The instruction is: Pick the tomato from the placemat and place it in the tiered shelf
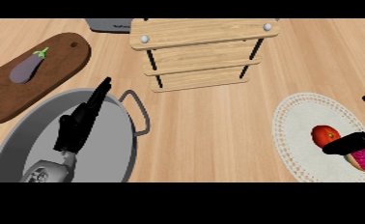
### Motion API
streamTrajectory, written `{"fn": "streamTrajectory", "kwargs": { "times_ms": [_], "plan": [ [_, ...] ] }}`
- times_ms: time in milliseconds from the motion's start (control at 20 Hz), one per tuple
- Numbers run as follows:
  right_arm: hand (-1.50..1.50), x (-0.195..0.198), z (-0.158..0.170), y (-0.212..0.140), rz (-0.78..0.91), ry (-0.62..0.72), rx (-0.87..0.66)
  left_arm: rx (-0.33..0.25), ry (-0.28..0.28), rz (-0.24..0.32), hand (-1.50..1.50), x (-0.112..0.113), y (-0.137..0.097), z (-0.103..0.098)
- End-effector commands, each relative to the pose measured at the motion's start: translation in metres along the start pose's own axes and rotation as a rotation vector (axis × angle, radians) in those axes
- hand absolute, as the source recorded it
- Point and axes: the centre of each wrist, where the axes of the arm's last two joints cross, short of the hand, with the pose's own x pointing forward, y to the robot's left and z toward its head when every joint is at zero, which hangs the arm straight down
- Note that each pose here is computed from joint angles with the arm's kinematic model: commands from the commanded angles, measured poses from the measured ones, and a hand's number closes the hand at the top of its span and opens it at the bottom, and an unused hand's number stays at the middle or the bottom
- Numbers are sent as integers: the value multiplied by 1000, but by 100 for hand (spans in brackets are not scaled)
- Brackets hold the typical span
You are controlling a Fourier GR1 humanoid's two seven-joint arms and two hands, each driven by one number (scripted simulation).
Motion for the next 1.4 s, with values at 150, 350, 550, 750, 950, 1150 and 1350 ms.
{"fn": "streamTrajectory", "kwargs": {
  "times_ms": [150, 350, 550, 750, 950, 1150, 1350],
  "plan": [
    [-150, 33, -14, 14, 67, 150, 67, 1, 150, 17, 0, -39, -9, 14],
    [-150, 53, -2, 41, 66, 170, 64, 8, 139, 1, 0, -30, -8, 19],
    [-150, 57, -12, 44, 125, 205, 3, -14, 134, 12, 0, -31, -12, 15],
    [-150, 31, -10, 55, 155, 209, 10, 35, 150, 19, 0, -42, 10, 27],
    [-150, 43, -6, 58, 173, 220, 14, 26, 133, 16, 0, -35, 5, 21],
    [-150, 38, -23, 52, 201, 226, 18, 11, 149, 20, 0, -30, -12, 33],
    [-150, 36, -27, 68, 177, 221, 16, 24, 143, 20, 0, -35, 16, 19]
  ]
}}
